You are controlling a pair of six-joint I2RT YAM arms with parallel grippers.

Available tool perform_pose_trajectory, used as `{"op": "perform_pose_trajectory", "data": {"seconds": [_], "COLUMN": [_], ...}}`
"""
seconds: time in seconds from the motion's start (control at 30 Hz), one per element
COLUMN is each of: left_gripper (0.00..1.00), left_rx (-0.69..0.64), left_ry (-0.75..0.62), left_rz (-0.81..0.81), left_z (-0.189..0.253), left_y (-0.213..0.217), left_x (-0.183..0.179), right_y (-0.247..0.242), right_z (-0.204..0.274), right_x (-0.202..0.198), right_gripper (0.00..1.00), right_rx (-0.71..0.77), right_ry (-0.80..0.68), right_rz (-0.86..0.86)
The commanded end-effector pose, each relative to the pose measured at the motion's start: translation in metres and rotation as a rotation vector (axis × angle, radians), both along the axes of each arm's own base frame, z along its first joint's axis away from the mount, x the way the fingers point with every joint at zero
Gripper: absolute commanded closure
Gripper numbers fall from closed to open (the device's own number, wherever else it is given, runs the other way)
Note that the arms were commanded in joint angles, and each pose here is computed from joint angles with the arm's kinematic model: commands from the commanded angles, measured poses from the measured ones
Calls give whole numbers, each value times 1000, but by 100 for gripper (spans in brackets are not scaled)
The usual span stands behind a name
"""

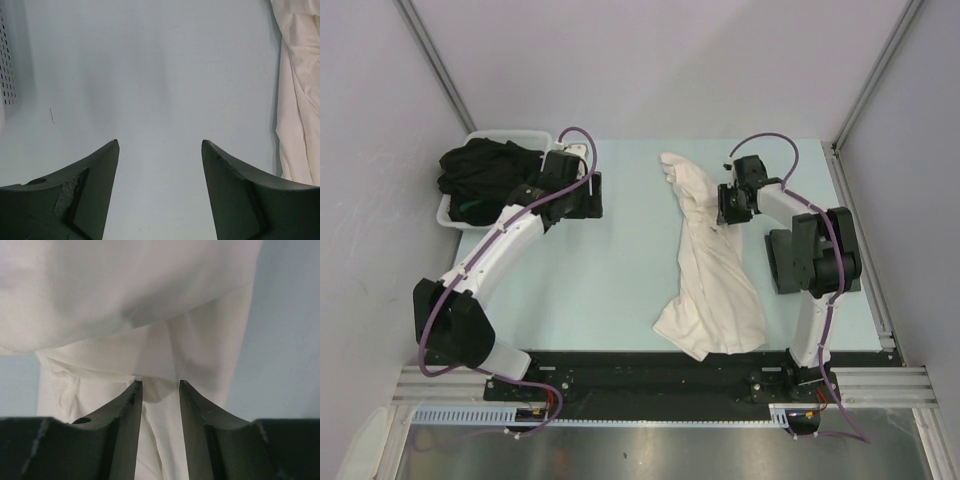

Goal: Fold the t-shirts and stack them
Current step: Flatten out the tshirt

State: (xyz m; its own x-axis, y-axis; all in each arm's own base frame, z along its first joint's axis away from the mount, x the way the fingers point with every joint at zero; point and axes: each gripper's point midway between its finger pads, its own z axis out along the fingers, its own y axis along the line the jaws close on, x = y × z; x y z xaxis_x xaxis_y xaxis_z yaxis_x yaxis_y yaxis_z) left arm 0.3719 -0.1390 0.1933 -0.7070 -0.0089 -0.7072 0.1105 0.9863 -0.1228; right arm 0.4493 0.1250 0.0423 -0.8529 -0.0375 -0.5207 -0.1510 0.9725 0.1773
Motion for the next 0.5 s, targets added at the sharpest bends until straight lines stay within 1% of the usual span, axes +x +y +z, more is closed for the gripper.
{"op": "perform_pose_trajectory", "data": {"seconds": [0.0,0.07,0.17,0.27,0.3,0.33,0.47], "left_gripper": [27,27,27,27,27,27,27], "left_rx": [-14,-15,-14,-18,-21,-24,-53], "left_ry": [-32,-33,-28,-29,-26,-28,-9], "left_rz": [11,10,12,9,8,2,-29], "left_z": [13,13,13,13,13,14,9], "left_y": [0,0,1,-1,-1,-4,-16], "left_x": [-4,-4,-5,-6,-6,-8,-14], "right_y": [12,13,16,20,21,22,29], "right_z": [-1,-7,-9,-4,0,4,43], "right_x": [10,9,9,11,12,12,26], "right_gripper": [60,60,64,80,94,100,100], "right_rx": [60,70,87,108,114,118,162], "right_ry": [-20,-7,0,-11,-22,-29,-113], "right_rz": [8,12,12,21,23,25,28]}}
